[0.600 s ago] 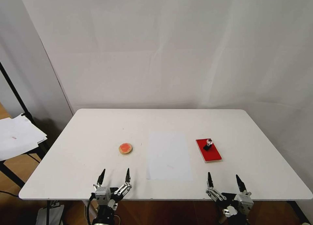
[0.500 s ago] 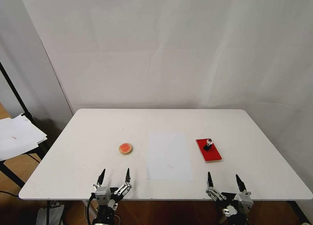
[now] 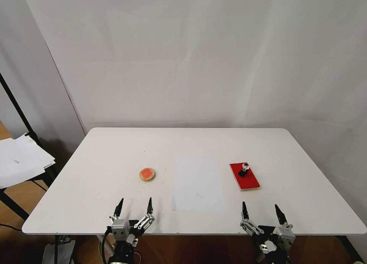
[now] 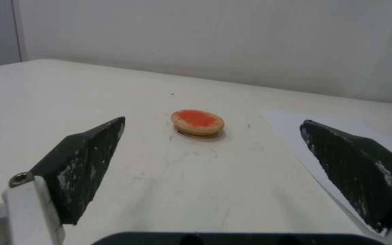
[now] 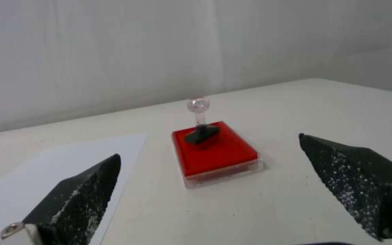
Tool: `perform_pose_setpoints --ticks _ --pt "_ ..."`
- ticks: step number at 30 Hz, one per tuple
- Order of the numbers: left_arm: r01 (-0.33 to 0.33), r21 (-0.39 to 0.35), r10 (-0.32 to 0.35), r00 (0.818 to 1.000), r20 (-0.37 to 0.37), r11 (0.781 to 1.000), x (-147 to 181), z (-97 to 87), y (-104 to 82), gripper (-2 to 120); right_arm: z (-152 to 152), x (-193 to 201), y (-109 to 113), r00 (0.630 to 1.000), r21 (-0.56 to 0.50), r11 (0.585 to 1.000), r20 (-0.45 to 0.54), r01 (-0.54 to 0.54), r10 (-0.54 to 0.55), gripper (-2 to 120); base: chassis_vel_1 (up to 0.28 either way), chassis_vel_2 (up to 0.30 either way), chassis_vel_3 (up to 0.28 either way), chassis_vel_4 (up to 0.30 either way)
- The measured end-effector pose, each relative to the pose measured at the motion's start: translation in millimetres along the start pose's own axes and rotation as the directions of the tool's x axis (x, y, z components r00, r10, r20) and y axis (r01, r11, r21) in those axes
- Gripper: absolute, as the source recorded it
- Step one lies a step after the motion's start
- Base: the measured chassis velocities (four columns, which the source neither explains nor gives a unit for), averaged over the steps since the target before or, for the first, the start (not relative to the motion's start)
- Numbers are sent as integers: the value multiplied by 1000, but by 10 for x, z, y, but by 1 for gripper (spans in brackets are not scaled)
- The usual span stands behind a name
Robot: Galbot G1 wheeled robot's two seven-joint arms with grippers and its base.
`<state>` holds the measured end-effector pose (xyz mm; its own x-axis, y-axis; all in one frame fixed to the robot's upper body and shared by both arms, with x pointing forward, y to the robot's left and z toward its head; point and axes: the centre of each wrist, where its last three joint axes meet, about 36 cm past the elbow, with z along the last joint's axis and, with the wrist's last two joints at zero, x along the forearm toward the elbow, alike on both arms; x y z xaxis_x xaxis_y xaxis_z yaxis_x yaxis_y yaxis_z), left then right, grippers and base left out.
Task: Pick up the stamp from the ink pad and place it onto another ink pad.
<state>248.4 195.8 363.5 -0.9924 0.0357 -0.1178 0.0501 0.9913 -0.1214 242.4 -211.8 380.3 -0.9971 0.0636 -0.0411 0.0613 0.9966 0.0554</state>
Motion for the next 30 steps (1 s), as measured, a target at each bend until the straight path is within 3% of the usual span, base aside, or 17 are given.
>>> perform_pose_setpoints --ticks 15,24,30 --pt "0 0 0 1000 0 1000 0 0 0 102 149 -780 -236 998 27 998 -22 61 -60 100 0 0 0 0" --pt "0 0 0 1000 0 1000 0 0 0 102 95 -1063 -215 988 65 990 -101 123 -116 100 0 0 0 0" --pt "0 0 0 1000 0 1000 0 0 0 102 -33 -1237 -170 987 56 990 -99 132 -126 100 0 0 0 0"
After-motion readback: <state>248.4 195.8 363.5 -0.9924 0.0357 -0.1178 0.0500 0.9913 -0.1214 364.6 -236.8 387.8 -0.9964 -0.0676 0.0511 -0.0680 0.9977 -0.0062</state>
